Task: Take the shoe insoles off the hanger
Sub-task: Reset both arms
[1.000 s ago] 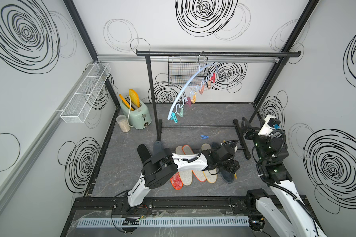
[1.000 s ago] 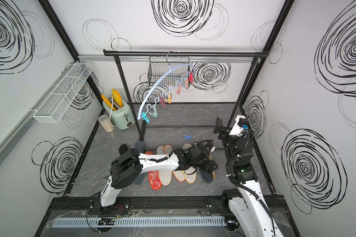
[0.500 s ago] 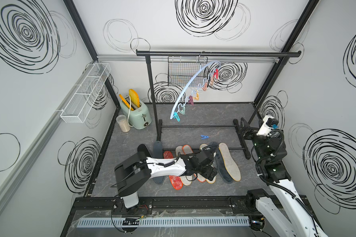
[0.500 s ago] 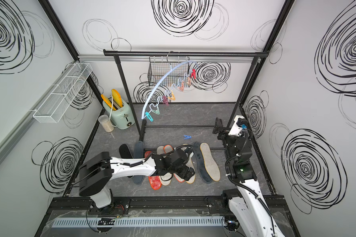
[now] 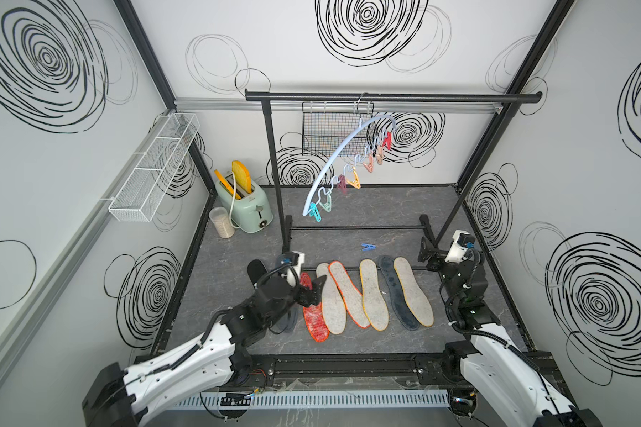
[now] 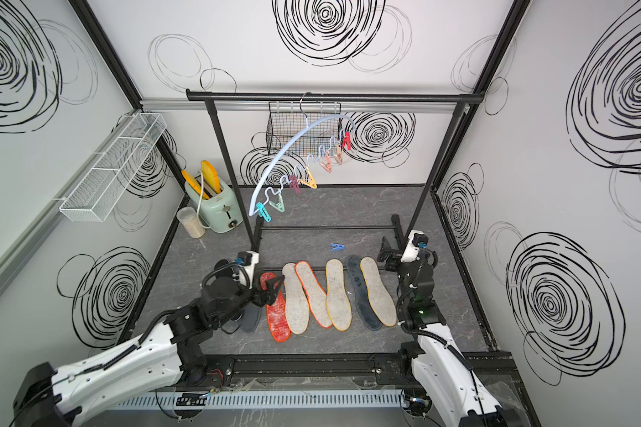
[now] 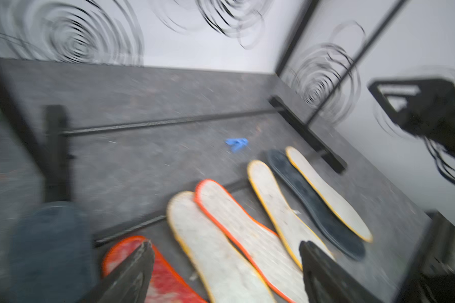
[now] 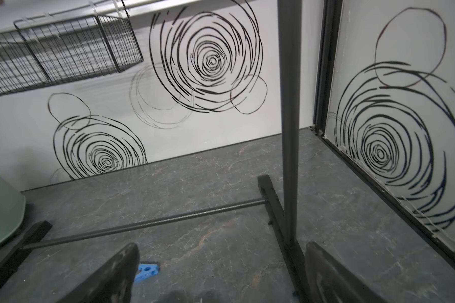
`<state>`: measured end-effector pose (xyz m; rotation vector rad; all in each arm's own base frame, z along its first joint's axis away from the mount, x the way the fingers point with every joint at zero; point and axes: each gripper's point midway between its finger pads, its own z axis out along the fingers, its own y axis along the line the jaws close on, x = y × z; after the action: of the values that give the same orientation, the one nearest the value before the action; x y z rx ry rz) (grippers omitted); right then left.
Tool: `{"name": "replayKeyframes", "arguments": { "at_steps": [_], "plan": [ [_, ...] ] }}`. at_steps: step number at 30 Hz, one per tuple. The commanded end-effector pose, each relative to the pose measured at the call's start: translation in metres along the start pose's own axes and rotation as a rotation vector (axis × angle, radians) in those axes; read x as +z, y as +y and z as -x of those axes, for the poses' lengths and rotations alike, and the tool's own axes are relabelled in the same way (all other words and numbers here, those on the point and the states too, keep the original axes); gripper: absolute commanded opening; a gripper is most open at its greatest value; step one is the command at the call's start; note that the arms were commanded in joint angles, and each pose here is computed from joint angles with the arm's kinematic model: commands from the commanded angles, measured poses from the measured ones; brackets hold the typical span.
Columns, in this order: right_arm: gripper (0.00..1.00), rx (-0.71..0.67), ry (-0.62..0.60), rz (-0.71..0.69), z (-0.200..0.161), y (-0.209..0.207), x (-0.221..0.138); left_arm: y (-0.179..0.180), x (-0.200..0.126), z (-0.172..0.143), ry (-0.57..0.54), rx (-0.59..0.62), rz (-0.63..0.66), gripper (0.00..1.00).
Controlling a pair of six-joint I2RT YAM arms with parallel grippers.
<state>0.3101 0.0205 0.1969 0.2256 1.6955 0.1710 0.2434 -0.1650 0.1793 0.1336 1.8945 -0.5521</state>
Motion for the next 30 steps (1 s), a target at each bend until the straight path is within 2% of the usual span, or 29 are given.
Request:
{"name": "replayKeyframes", "arguments": {
  "at_steps": [1, 4, 7, 13, 18, 20, 23, 27, 30],
  "plan": [
    [0.99, 0.002, -0.104, -0.057, 0.017, -0.01, 0.001, 0.055, -0.02, 0.034, -0.228, -0.005, 0.192, 0.92],
    [0.99, -0.015, -0.118, -0.087, 0.012, -0.019, 0.004, 0.079, -0.035, 0.041, -0.332, 0.015, 0.262, 0.94],
    [0.99, -0.039, -0.124, -0.122, 0.006, -0.029, 0.008, 0.105, -0.049, 0.044, -0.448, 0.051, 0.377, 0.99],
    [0.99, -0.103, -0.106, -0.208, -0.014, -0.052, 0.021, 0.144, -0.073, 0.062, -0.631, 0.082, 0.526, 0.98],
    [0.99, -0.14, -0.113, -0.233, -0.028, -0.058, 0.032, 0.181, -0.067, 0.047, -0.582, 0.083, 0.613, 0.98],
    [0.99, -0.206, -0.075, -0.212, -0.03, -0.051, 0.043, 0.192, -0.053, 0.042, -0.511, 0.081, 0.631, 0.98],
    [0.99, -0.245, -0.145, -0.192, -0.028, -0.048, 0.037, 0.191, -0.032, 0.049, -0.479, 0.103, 0.586, 0.98],
    [0.99, -0.248, -0.139, -0.175, -0.035, -0.047, 0.043, 0.193, -0.006, 0.059, -0.436, 0.149, 0.549, 0.98],
    [0.99, -0.252, -0.104, -0.1, -0.045, -0.043, 0.043, 0.19, -0.001, 0.06, -0.446, 0.18, 0.53, 0.98]
  ]
}}
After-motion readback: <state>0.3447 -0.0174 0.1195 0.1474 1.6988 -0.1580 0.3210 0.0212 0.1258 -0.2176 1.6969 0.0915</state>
